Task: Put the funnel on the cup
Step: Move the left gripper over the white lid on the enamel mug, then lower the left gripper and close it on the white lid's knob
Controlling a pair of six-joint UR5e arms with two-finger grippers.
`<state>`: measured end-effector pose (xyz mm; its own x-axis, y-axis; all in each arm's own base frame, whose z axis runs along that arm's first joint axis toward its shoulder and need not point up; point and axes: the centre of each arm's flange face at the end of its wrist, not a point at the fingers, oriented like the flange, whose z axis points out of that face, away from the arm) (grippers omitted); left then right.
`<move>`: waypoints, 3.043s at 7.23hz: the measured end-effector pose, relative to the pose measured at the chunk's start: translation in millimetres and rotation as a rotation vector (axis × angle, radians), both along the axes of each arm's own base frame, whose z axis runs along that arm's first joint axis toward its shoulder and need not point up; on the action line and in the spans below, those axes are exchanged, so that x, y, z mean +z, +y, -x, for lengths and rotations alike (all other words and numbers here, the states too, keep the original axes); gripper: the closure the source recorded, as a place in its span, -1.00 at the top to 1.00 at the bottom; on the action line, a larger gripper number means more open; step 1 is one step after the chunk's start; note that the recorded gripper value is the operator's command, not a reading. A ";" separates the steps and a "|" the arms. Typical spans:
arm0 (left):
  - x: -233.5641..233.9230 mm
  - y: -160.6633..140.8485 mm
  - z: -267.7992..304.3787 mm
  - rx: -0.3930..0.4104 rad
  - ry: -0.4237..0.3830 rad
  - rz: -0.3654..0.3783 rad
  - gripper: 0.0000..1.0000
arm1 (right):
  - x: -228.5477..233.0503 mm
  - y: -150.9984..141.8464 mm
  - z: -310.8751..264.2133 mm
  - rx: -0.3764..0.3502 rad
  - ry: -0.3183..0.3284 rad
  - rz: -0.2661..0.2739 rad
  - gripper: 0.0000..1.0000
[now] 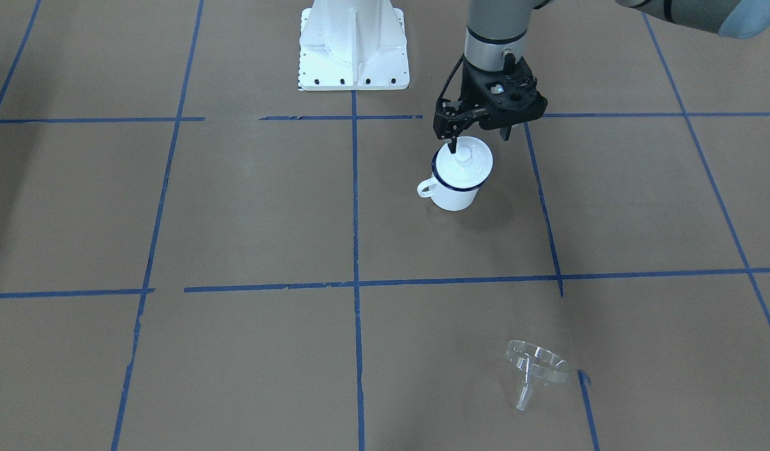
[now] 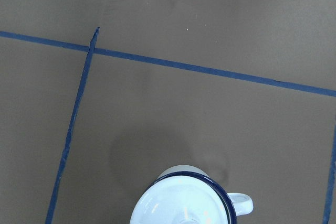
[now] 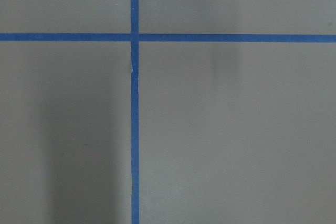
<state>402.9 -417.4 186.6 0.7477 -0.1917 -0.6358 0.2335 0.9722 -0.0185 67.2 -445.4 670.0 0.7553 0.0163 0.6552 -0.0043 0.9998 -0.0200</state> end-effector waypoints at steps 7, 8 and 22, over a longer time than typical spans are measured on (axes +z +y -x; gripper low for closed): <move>20.6 3.7 -38.8 0.033 -0.060 0.006 0.71 | 0.0 0.0 0.0 0.000 0.000 0.000 1.00; 21.4 2.3 -42.2 0.035 -0.057 0.004 0.64 | 0.0 0.0 0.0 0.000 0.000 0.000 1.00; 23.8 3.0 -40.8 0.048 -0.056 -0.005 0.74 | 0.2 0.1 0.0 0.000 0.000 0.001 1.00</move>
